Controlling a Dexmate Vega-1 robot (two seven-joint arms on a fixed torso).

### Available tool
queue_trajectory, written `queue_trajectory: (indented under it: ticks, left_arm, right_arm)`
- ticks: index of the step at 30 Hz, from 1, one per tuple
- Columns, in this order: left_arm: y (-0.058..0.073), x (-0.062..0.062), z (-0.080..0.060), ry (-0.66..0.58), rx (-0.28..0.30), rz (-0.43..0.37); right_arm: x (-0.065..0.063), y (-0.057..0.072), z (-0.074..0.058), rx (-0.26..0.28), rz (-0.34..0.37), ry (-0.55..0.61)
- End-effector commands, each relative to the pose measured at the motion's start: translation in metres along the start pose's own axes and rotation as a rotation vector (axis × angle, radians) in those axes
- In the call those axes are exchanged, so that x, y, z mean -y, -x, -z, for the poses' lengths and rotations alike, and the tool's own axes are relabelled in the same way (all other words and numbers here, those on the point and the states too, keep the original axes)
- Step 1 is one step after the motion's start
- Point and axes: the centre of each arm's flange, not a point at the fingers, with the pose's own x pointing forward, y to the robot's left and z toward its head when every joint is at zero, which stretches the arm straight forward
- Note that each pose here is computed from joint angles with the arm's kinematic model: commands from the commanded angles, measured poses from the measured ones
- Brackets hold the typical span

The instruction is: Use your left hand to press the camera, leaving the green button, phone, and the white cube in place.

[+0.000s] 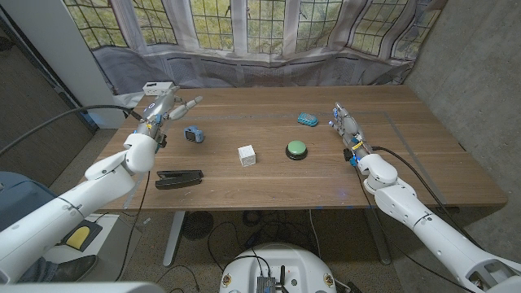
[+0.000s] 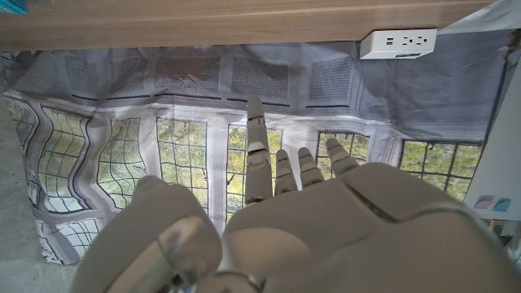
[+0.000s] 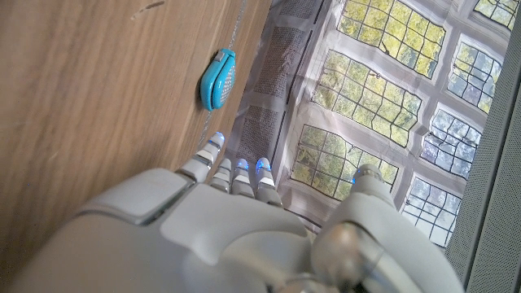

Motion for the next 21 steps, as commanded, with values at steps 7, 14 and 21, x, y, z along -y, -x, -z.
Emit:
queue_trajectory:
  ticks: [7,14,21]
  left_arm:
    - [-0.006,-0.002,-0.009,-0.142,-0.021,0.053]
    - [-0.010,0.002,-0.010,-0.191,-0.039,0.107]
    - [-0.015,0.006,-0.014,-0.260,-0.052,0.170]
  right_arm:
    - [0.001,0.006,0.004,-0.004,0.003,-0.006]
    - [0.001,0.008,0.003,-0.004,0.005,-0.005]
    - [0.000,0.008,0.003,-0.004,0.003,-0.005]
